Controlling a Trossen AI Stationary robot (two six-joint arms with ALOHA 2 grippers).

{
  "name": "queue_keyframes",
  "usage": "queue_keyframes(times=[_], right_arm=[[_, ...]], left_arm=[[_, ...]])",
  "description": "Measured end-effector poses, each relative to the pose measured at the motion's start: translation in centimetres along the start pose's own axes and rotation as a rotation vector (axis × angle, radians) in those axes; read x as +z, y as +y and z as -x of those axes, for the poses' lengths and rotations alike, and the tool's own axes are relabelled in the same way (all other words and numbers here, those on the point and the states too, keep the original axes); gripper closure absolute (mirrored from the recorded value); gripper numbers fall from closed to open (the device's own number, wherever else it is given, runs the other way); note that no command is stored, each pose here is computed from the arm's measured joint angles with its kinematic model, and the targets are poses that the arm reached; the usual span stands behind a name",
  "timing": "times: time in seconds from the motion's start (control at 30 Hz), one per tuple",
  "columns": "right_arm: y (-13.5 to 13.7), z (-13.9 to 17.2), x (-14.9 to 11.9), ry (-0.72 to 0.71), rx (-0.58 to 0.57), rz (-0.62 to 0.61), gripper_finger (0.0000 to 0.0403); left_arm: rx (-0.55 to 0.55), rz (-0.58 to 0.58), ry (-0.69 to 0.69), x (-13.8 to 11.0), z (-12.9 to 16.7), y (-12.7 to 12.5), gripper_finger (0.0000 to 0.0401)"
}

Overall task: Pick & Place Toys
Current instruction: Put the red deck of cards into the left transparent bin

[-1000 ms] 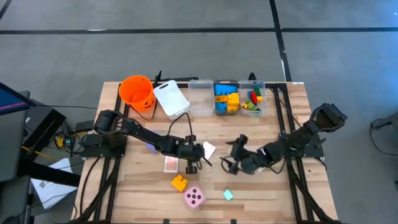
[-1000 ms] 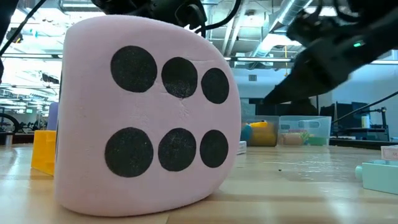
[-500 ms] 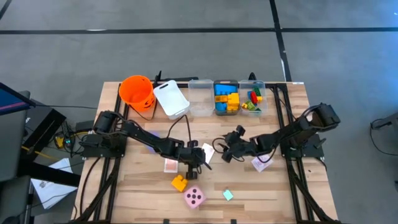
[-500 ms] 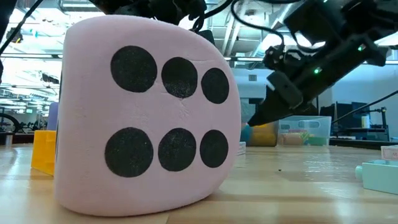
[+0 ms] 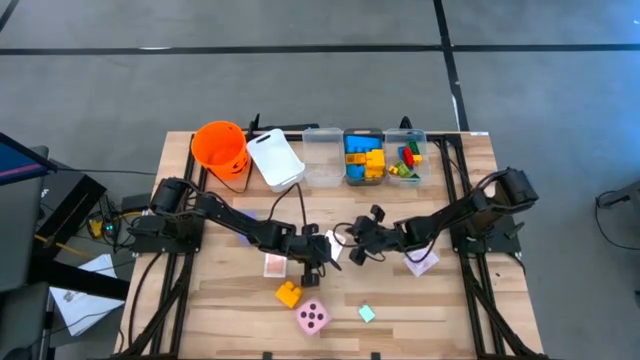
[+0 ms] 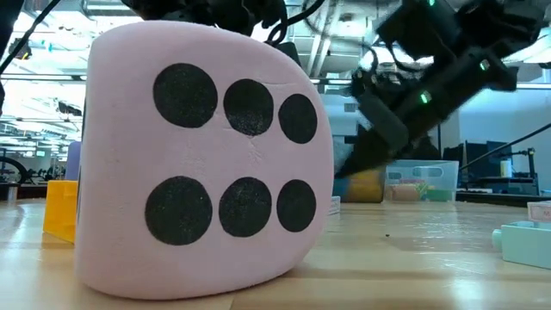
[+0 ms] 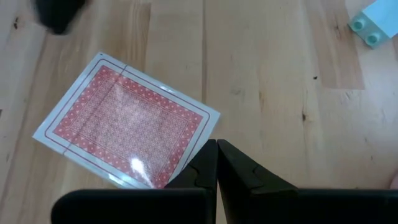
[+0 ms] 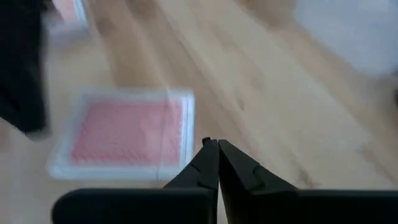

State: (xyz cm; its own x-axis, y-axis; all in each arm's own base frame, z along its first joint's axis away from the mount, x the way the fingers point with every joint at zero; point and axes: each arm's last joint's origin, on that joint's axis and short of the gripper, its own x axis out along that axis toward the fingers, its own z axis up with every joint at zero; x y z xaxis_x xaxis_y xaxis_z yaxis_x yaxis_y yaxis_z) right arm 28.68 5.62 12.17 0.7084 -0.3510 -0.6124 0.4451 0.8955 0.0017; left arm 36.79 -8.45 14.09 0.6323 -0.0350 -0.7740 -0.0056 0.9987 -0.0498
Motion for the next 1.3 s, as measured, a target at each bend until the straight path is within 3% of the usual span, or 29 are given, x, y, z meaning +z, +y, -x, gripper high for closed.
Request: queue_keyframes(times=[0.37,0.57,0.77,1.03,1.2,1.3], right_arm=[[0.2,-3.4,-2.4,0.053,-0.027,-0.026,0.0401],[1.4,-3.1,-1.8,0.059,0.034,0.051,0.0401],[2.7,-2.1,-1.6,0.116,0.121,0.078,0.0402],[4.3,-0.8,-2.6,0.157,0.186,0.076,0.0402],[5.5,0.0,-3.1,0.162,0.266,0.114,0.0402],[5.6,0.0,-3.1,0.154,0.259,0.117,0.0403]], left_arm=[[0.028,0.004,0.029,-1.2,-0.2,0.3,0.0401],[0.116,0.022,0.097,-3.1,-0.4,1.5,0.0401],[0.136,0.092,0.128,-4.8,-0.7,3.1,0.0401],[0.163,0.074,0.086,-4.2,-0.2,4.2,0.0401],[0.341,0.103,0.038,-3.4,1.1,6.3,0.0401],[0.350,0.132,-0.001,-2.5,2.1,7.2,0.0401]])
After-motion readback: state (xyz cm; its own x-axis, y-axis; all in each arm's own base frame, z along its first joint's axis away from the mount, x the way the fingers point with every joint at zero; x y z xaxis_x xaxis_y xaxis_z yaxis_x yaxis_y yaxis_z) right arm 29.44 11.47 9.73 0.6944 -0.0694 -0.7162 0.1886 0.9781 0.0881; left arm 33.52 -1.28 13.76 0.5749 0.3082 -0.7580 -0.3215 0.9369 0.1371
